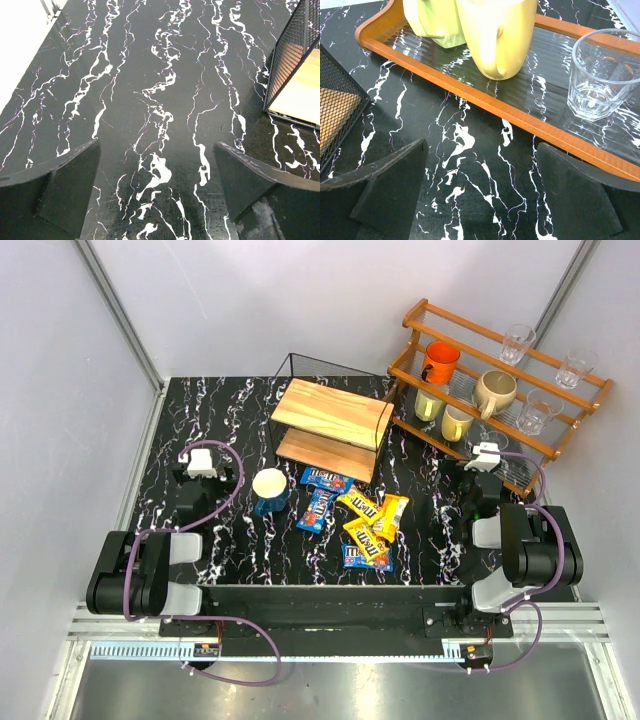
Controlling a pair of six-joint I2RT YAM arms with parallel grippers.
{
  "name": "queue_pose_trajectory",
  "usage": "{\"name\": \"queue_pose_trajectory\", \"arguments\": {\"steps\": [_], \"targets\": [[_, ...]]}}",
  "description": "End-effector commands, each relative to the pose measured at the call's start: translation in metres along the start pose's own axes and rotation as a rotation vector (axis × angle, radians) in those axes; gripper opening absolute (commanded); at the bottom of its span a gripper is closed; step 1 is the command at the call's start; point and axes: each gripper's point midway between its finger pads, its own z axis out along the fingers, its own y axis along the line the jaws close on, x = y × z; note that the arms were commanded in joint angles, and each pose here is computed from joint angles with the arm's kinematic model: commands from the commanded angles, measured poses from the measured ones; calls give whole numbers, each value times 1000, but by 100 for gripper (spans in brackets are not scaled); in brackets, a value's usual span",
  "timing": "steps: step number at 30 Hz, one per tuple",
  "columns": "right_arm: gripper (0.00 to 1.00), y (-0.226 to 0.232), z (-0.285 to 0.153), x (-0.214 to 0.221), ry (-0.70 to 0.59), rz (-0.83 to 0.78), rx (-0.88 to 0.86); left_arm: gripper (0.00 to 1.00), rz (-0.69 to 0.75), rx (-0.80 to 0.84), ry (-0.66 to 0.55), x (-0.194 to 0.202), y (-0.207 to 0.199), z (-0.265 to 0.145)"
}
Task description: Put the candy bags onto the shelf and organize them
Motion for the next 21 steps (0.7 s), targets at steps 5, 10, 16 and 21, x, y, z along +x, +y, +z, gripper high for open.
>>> {"name": "queue_pose_trajectory", "arguments": {"steps": [5, 10, 16, 21], "targets": [[100, -32, 11, -21, -47, 62, 209, 99, 12, -13, -89, -24, 1, 4], [100, -33, 9, -19, -50, 64, 214, 99, 12, -16, -89, -24, 3, 4], [100, -22, 4, -33, -101, 46, 149, 99, 16, 21, -86, -25, 0, 5], [100, 16, -12, -34, -23, -33, -13, 99, 7, -51, -72, -48, 2, -6]]}}
